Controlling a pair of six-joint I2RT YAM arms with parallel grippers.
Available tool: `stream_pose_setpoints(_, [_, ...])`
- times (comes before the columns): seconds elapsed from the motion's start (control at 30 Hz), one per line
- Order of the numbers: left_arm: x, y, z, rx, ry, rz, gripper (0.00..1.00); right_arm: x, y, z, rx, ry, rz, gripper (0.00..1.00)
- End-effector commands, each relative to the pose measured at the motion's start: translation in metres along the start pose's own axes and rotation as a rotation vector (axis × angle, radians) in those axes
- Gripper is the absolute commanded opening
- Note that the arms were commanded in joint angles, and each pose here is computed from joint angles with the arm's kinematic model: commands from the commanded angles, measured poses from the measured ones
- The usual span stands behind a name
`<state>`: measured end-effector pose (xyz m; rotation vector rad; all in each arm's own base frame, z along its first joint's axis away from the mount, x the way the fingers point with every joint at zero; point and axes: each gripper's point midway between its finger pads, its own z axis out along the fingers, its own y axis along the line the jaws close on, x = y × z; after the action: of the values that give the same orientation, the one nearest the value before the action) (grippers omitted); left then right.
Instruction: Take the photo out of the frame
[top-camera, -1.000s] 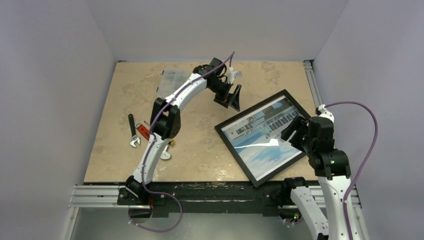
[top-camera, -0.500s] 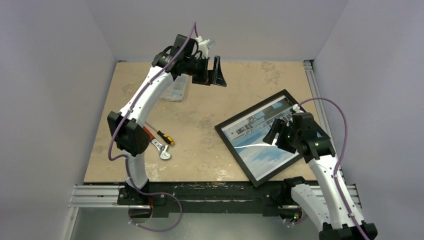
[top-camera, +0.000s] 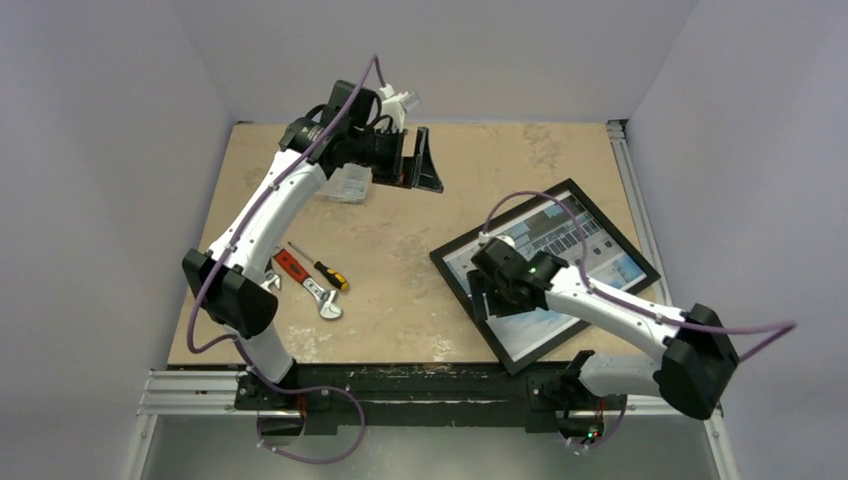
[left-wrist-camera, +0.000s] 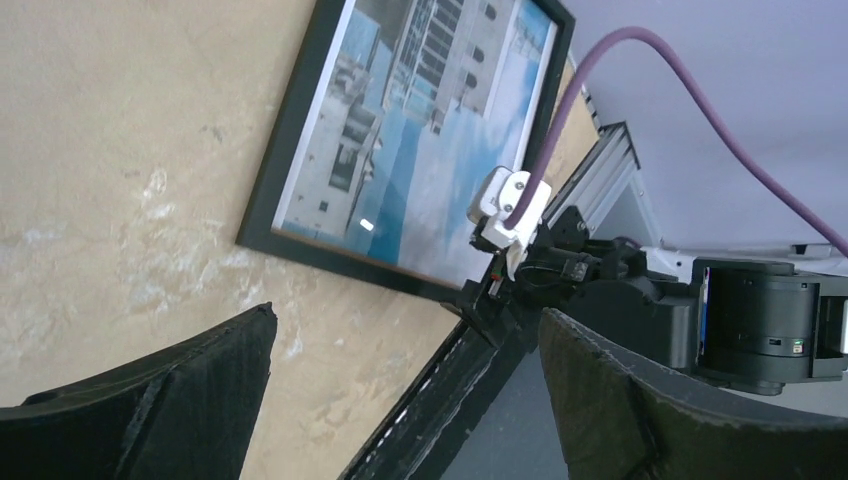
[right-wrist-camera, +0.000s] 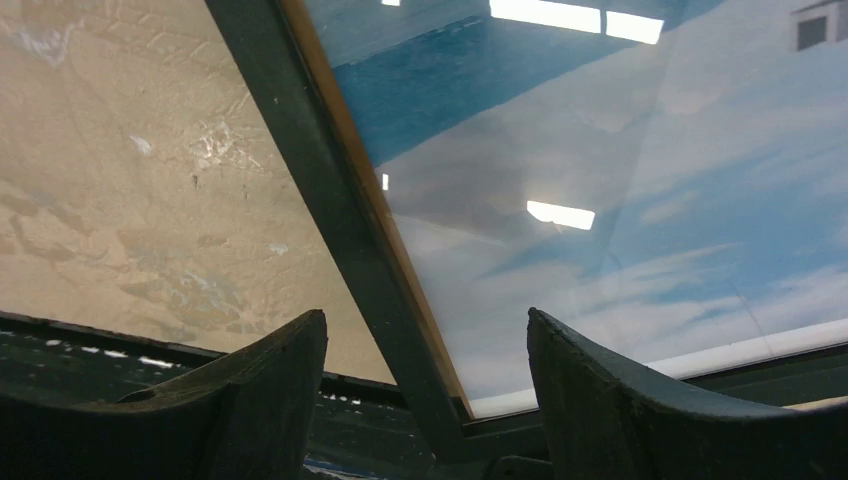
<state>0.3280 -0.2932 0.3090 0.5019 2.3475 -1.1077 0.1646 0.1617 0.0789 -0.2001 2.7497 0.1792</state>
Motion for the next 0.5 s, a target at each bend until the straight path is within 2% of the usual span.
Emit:
stream_pose_setpoints(0.0, [0.015, 0.006, -0.015, -0.041, -0.027, 0.072, 1.00, -0.022, 0.016, 0.006, 0.096, -0.091, -0.104, 0.69])
stream_pose_setpoints(0.13, [0.022, 0.012, -0.016, -0.050, -0.010, 0.054, 1.00, -0.010, 0.029, 0.020, 0.095, -0.056, -0.197, 0.65])
stream_pose_setpoints(0.37, [0.021, 0.018, -0.019, -0.088, -0.034, 0.056, 0.99, -0.002, 0.029, 0.041, 0.106, -0.057, -0.214, 0.56])
stream_pose_setpoints(0.47, [0.020, 0.018, -0.017, -0.079, -0.030, 0.043, 0.97, 0.000, 0.032, 0.046, 0.096, -0.054, -0.205, 0.44])
